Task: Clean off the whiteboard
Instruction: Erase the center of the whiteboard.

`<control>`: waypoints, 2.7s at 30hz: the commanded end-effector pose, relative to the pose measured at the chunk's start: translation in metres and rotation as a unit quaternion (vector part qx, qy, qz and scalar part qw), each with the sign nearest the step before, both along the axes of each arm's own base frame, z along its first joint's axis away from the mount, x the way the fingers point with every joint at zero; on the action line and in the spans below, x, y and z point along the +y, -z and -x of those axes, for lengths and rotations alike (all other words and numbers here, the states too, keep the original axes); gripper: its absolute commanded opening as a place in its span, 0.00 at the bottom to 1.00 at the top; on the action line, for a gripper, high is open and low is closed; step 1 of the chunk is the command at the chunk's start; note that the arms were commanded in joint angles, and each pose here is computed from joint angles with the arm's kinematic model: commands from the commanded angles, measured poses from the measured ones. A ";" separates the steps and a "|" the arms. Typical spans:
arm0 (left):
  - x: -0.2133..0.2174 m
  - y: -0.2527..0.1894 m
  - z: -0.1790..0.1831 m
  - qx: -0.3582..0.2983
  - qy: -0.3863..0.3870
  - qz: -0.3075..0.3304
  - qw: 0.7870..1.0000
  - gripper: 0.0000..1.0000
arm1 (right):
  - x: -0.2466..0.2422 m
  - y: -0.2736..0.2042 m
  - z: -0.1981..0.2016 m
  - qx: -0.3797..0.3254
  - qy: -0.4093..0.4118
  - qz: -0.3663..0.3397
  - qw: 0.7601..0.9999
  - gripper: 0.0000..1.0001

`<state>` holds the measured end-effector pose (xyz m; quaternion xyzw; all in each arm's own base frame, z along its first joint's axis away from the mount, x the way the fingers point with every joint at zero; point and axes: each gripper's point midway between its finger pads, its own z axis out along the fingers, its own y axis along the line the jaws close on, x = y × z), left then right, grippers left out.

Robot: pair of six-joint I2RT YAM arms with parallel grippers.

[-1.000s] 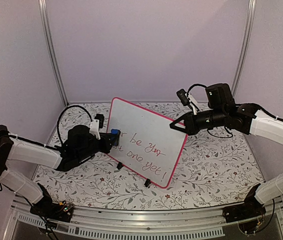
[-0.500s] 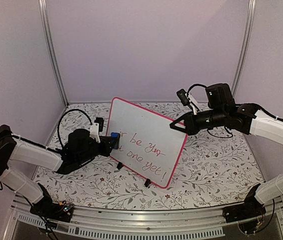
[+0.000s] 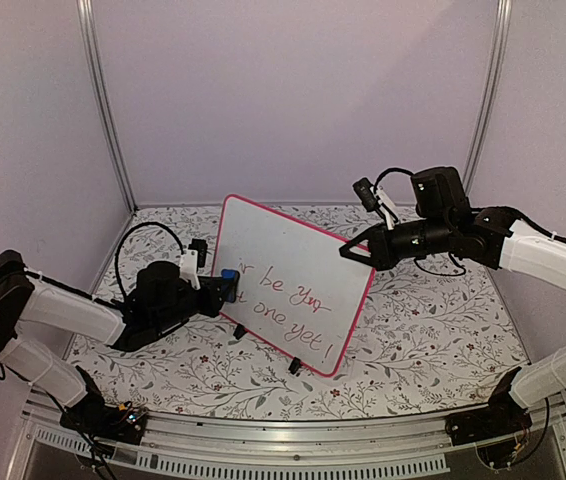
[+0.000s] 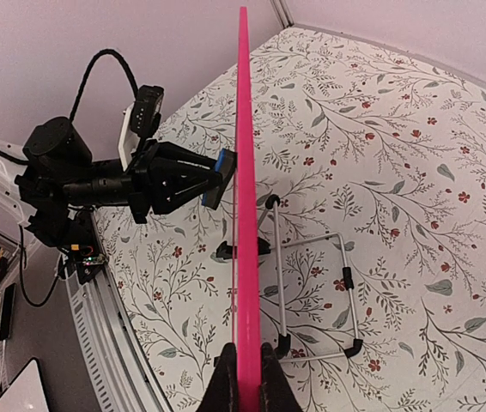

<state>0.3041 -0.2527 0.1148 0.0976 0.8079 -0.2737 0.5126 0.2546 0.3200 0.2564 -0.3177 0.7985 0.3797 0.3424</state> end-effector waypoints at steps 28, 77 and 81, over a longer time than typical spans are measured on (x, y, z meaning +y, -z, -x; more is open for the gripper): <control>-0.035 -0.048 -0.007 -0.031 0.037 -0.027 0.998 0.15 | 0.006 0.011 0.019 -0.006 -0.057 0.012 0.998 0.00; -0.010 -0.039 -0.017 -0.033 0.006 -0.058 0.998 0.15 | 0.007 0.013 0.018 -0.003 -0.058 0.013 0.998 0.00; -0.008 -0.026 -0.013 -0.021 0.007 -0.060 0.998 0.15 | 0.008 0.013 0.018 -0.003 -0.058 0.013 0.998 0.00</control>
